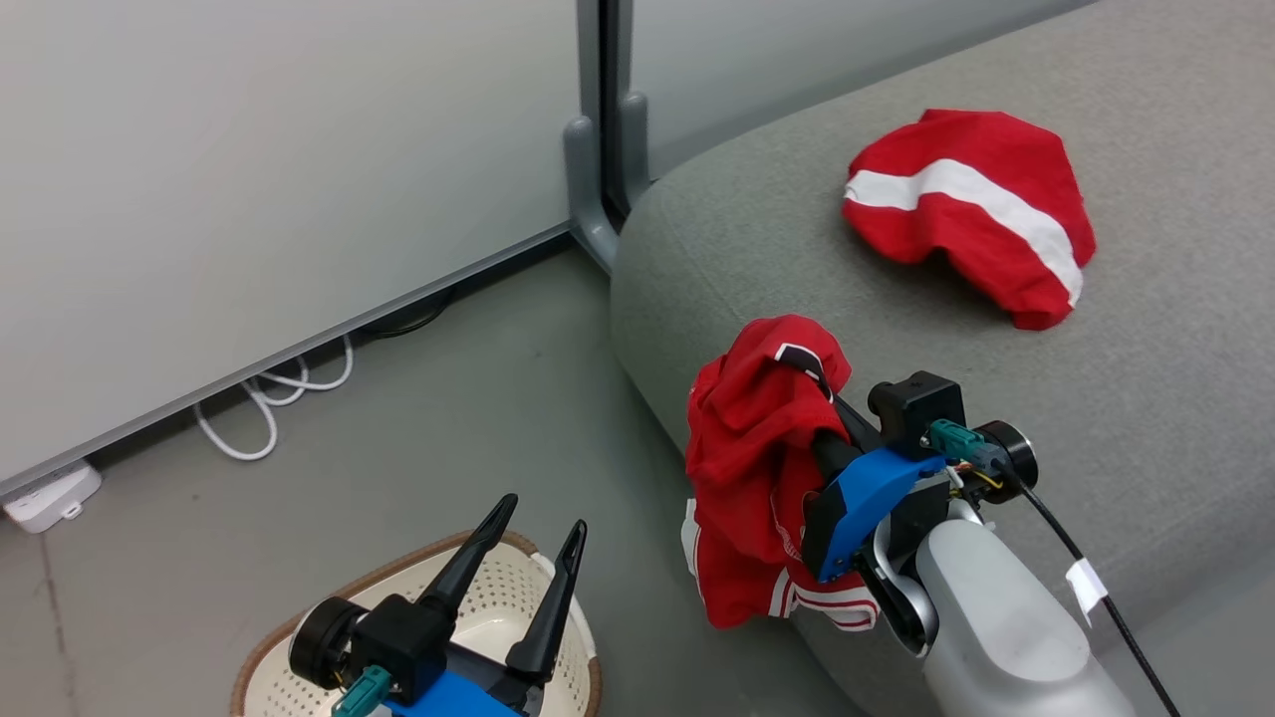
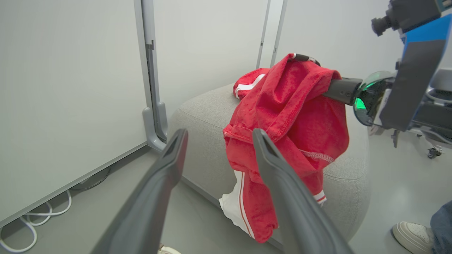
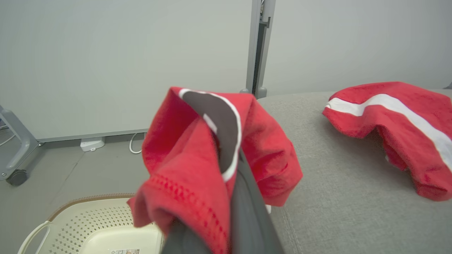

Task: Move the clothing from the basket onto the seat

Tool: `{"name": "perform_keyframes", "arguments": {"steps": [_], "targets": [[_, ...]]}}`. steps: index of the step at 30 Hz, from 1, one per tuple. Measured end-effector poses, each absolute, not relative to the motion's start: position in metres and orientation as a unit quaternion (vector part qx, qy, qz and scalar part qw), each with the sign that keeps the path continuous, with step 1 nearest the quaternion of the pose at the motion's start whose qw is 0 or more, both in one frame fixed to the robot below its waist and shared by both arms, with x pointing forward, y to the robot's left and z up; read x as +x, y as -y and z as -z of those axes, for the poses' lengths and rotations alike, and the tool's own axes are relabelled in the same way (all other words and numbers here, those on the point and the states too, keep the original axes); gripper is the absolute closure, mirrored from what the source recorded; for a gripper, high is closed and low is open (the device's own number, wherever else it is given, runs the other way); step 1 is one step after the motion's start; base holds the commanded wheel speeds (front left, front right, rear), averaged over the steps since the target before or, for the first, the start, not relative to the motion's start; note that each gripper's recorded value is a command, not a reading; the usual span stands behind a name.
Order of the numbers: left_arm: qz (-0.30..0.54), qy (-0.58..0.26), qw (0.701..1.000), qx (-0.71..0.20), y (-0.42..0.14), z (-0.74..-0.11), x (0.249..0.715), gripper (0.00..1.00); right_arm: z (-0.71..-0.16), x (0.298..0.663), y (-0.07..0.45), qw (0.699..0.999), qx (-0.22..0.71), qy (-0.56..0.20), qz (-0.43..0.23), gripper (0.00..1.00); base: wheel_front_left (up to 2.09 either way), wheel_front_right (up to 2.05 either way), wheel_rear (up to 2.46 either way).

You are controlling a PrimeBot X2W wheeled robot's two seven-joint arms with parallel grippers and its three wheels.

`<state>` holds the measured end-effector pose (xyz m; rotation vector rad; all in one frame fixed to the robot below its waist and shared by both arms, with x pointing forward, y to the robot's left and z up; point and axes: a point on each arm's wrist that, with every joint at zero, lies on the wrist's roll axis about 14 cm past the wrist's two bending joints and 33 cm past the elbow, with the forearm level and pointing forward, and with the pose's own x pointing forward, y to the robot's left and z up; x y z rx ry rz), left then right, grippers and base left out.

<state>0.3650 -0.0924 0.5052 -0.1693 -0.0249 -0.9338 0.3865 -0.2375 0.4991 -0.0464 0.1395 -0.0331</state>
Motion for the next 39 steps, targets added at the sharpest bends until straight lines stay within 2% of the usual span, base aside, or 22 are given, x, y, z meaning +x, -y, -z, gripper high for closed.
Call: {"name": "perform_keyframes", "arguments": {"steps": [8, 18, 22, 31, 33, 36, 39], "targets": [[0.508, 0.004, 0.857, -0.088, 0.134, -0.501, 0.354, 0.0, -0.492, 0.359, 0.282, 0.993, -0.015, -0.078, 0.086, 1.0, 0.0, 0.0, 0.0], [0.51, 0.001, 0.856, -0.083, 0.133, -0.496, 0.359, 0.0, -0.487, 0.36, 0.284, 0.992, -0.016, -0.09, 0.089, 1.0, 0.0, 0.0, 0.0], [0.507, 0.0, 0.858, -0.085, 0.131, -0.492, 0.364, 0.0, -0.507, 0.378, 0.306, 0.99, -0.031, -0.081, 0.109, 1.0, 0.0, 0.0, 0.0], [0.516, 0.014, 0.853, -0.073, 0.126, -0.476, 0.399, 0.0, -0.62, 0.443, 0.415, 0.975, -0.1, -0.017, 0.199, 1.0, 0.0, 0.0, 0.0], [0.518, 0.016, 0.852, -0.073, 0.124, -0.467, 0.414, 0.0, -0.65, 0.453, 0.454, 0.964, -0.118, 0.001, 0.239, 1.0, 0.0, 0.0, 0.0], [0.518, 0.024, 0.852, -0.076, 0.122, -0.462, 0.43, 0.0, -0.664, 0.463, 0.483, 0.953, -0.13, 0.013, 0.272, 1.0, 0.0, 0.0, 0.0], [0.514, 0.028, 0.854, -0.079, 0.118, -0.454, 0.445, 0.0, -0.644, 0.473, 0.503, 0.947, -0.132, 0.003, 0.294, 1.0, 0.0, 0.0, 0.0]]}}
